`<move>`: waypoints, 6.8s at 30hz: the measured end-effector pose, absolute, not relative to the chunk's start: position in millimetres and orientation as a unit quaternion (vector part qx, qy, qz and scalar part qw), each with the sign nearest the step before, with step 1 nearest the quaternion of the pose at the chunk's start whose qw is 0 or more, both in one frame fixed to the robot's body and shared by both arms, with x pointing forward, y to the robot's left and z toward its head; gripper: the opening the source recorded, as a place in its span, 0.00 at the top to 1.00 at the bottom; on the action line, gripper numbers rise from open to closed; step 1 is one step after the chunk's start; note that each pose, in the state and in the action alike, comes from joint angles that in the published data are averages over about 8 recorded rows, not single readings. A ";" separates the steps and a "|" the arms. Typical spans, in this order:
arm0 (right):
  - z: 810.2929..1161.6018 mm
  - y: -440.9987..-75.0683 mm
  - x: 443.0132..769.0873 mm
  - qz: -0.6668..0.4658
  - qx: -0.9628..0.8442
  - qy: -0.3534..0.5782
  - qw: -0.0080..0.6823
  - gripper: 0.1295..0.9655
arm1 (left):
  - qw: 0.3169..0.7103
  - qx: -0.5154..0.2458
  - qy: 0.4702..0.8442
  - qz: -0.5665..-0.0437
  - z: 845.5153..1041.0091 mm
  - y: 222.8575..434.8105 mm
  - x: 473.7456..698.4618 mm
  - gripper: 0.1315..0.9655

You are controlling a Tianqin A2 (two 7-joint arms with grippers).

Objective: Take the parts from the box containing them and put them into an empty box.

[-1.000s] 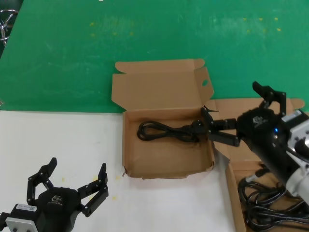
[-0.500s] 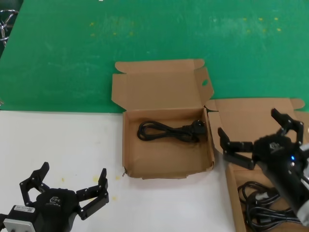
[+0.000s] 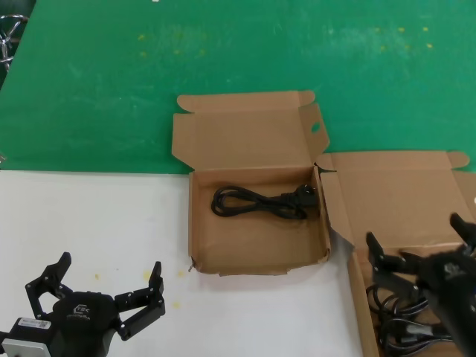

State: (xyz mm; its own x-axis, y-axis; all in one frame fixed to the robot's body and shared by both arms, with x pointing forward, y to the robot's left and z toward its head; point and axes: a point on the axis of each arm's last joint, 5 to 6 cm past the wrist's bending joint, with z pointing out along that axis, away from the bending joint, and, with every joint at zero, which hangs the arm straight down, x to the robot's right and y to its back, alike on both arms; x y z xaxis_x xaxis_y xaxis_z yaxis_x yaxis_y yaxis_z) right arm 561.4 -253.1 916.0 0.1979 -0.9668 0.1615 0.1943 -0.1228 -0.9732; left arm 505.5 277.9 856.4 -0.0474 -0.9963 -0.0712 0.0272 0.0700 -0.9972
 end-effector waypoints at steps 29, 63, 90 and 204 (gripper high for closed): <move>861.4 -277.2 514.2 -0.515 -0.522 0.456 0.504 0.00 | 0.513 -0.467 0.521 -0.497 855.2 280.1 502.6 0.00; 861.3 -277.3 514.2 -0.515 -0.522 0.456 0.504 0.00 | 0.513 -0.467 0.521 -0.497 855.2 280.1 502.6 0.00; 861.3 -277.3 514.2 -0.515 -0.522 0.456 0.504 0.00 | 0.513 -0.467 0.521 -0.497 855.2 280.1 502.6 0.00; 861.3 -277.3 514.2 -0.515 -0.522 0.456 0.504 0.00 | 0.513 -0.467 0.521 -0.497 855.2 280.1 502.6 0.00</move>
State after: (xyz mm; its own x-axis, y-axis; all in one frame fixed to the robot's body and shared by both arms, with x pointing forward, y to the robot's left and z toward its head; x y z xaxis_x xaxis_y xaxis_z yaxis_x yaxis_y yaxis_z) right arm 514.2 -277.3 861.3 0.0545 -0.9955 0.0775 0.0429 -0.0753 -0.9962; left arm 502.6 280.1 855.2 -0.0364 -0.9968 -0.0707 0.0224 0.0699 -0.9973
